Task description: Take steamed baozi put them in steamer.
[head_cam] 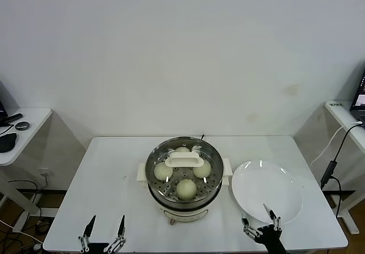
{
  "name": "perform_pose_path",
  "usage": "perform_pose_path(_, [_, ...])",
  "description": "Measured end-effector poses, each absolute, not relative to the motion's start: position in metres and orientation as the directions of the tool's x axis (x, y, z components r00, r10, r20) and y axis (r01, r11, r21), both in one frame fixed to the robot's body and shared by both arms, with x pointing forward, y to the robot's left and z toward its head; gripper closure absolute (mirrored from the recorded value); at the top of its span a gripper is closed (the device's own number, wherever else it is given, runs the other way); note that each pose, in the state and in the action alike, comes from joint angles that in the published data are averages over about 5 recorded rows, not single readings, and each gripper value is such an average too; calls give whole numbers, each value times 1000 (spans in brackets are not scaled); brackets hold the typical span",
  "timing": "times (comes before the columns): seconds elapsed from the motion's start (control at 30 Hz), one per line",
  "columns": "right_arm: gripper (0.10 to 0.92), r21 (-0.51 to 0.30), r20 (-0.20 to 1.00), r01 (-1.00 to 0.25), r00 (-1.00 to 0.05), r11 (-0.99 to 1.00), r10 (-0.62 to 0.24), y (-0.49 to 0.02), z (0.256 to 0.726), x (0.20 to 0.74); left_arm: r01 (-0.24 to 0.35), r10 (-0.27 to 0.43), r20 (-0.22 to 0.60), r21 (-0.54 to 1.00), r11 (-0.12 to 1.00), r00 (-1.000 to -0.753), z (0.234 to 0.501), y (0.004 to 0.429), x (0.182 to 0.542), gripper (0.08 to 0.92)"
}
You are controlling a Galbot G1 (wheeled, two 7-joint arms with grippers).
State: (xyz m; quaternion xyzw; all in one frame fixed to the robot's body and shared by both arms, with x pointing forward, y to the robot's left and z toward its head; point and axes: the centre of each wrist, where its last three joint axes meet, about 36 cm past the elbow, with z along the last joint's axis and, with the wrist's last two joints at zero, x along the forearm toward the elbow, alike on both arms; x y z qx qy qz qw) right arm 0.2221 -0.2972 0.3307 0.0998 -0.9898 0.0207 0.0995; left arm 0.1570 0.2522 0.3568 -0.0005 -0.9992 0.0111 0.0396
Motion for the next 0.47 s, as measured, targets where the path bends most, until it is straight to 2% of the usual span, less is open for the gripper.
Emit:
perform_pose_path(0.2, [200,-5,220,-200,-956,980,-194,-291,329,213,-24,-21,117,-28,999,-993,346,262,146,177])
perform_pose_path(0.47, [200,-4,233,-198,-954,980,-192,-287,327,205,-24,-21,142,-22,999,-990,342,269,139,177])
